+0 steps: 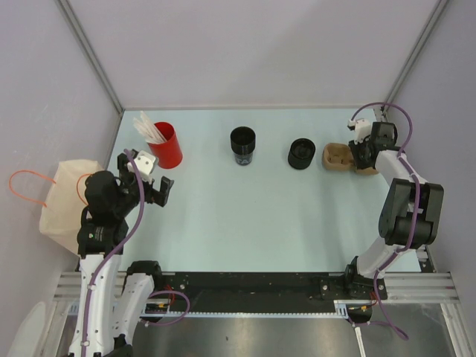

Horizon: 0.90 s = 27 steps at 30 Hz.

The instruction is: Pack the takeout coffee

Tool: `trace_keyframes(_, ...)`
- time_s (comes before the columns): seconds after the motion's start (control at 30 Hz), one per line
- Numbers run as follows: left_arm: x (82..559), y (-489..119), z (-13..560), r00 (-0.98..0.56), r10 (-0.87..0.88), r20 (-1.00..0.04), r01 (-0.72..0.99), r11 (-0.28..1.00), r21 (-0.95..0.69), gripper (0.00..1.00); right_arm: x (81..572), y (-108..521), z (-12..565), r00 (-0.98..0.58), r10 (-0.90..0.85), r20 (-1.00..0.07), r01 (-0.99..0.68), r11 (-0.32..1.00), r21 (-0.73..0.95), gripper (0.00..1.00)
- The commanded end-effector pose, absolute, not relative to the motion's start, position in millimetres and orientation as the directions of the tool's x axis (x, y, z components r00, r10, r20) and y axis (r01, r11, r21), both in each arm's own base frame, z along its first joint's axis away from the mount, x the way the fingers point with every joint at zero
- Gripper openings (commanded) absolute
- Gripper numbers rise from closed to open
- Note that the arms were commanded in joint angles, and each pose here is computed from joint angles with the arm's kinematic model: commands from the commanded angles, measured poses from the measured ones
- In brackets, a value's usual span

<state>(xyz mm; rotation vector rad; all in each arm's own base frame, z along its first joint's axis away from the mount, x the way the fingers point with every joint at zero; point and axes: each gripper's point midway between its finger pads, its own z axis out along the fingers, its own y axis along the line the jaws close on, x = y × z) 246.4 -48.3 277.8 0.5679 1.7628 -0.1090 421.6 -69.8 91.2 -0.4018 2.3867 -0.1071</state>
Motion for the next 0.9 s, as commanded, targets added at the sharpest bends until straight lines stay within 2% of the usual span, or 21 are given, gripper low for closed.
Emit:
trace_keyframes(0.0, 248.4, -50.6, 279.4, -0.151, 0.293, -0.944, 0.433, 0.878, 0.203, 0.99, 433.4, -76.3, 102.2, -0.674, -0.331, -0.660, -0.237, 0.943, -0.232, 0.25)
trace_keyframes(0.77, 247.6, -50.8, 279.5, -0.148, 0.290, -0.946, 0.435, 0.878, 0.201, 0.99, 425.1, -79.0, 88.0, -0.700, -0.322, -0.638, -0.259, 0.946, -0.193, 0.26)
trace_keyframes(0.87, 247.5, -50.7, 280.2, -0.145, 0.289, -0.946, 0.434, 0.878, 0.202, 0.99, 422.6, -76.5, 87.3, -0.699, -0.325, -0.637, -0.275, 0.944, -0.180, 0.29)
